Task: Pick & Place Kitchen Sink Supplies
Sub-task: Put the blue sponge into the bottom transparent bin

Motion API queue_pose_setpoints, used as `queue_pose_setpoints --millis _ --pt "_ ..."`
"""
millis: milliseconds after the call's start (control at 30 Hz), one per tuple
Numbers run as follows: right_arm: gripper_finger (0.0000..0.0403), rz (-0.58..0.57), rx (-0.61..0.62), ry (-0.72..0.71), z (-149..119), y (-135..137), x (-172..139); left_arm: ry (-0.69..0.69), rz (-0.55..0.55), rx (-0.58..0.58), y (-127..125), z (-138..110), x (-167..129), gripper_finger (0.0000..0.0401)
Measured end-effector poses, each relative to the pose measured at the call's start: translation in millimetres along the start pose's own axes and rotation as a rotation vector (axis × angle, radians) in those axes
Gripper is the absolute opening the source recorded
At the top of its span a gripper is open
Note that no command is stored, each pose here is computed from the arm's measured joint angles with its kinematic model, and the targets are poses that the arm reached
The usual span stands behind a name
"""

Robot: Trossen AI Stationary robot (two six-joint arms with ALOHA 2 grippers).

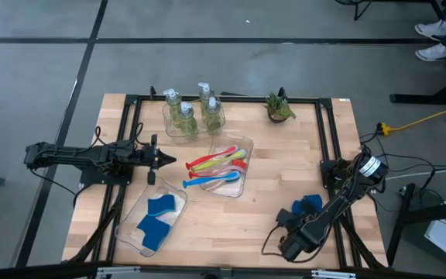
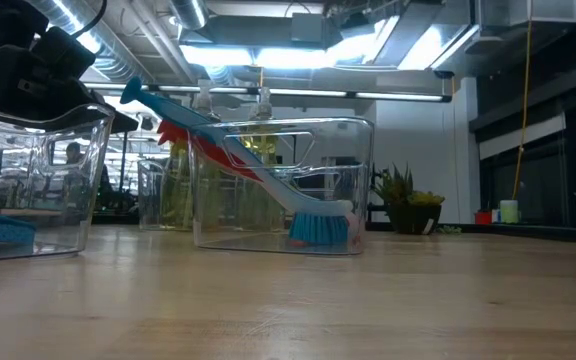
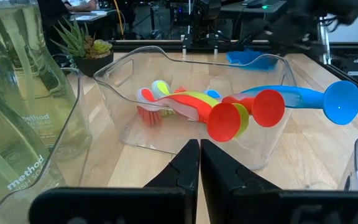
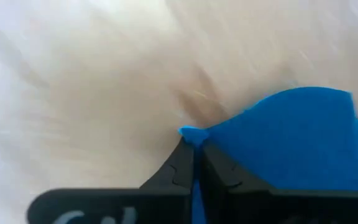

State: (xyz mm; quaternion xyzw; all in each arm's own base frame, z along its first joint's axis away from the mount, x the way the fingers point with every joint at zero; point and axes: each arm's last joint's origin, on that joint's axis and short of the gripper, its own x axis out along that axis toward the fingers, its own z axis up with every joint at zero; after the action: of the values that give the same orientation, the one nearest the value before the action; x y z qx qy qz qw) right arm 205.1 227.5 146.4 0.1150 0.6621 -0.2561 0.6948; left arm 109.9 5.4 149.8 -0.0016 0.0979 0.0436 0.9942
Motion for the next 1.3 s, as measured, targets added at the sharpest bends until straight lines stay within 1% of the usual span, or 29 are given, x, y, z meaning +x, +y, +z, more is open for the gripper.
queue_pose_setpoints --millis 233,333,400,467,633,733,867,1000,1100,1233,1300 --pt "0.0007 0.161 -0.121 -0.134 18 24 -36 0.0 0.0 0.0 0 0 0 0.0013" --pt "0.0007 0.271 -0.18 -0.187 33 36 -53 0.001 0.0 0.0 0 0 0 0.0011" --pt "0.0007 0.361 -0.244 -0.251 44 44 -62 0.0 0.0 0.0 0 0 0 0.0009" --pt "0.0007 0.458 -0.337 -0.335 57 53 -70 0.0 0.0 0.0 0 0 0 0.0008" --pt "0.0007 0.706 -0.627 -0.565 85 70 -92 0.001 0.0 0.0 0 0 0 0.0012" --pt "0.0007 0.815 -0.794 -0.69 98 73 -101 0.0 0.0 0.0 0 0 0 0.0013" --pt "0.0007 0.883 -0.96 -0.826 115 72 -108 0.0 0.0 0.0 0 0 0 0.001" --pt "0.0007 0.941 -1.069 -0.966 135 67 -114 0.001 0.0 0.0 0 0 0 0.0008" --pt "0.0006 0.945 -1.096 -1.086 150 62 -119 0.0 0.0 0.0 0 0 0 0.0011" --pt "0.0008 0.927 -1.085 -1.25 170 54 -127 0.0 0.0 0.0 0 0 0 0.0013" --pt "0.0011 0.945 -1.082 -1.327 180 50 -130 0.0 0.0 0.0 0 0 0 0.0012"
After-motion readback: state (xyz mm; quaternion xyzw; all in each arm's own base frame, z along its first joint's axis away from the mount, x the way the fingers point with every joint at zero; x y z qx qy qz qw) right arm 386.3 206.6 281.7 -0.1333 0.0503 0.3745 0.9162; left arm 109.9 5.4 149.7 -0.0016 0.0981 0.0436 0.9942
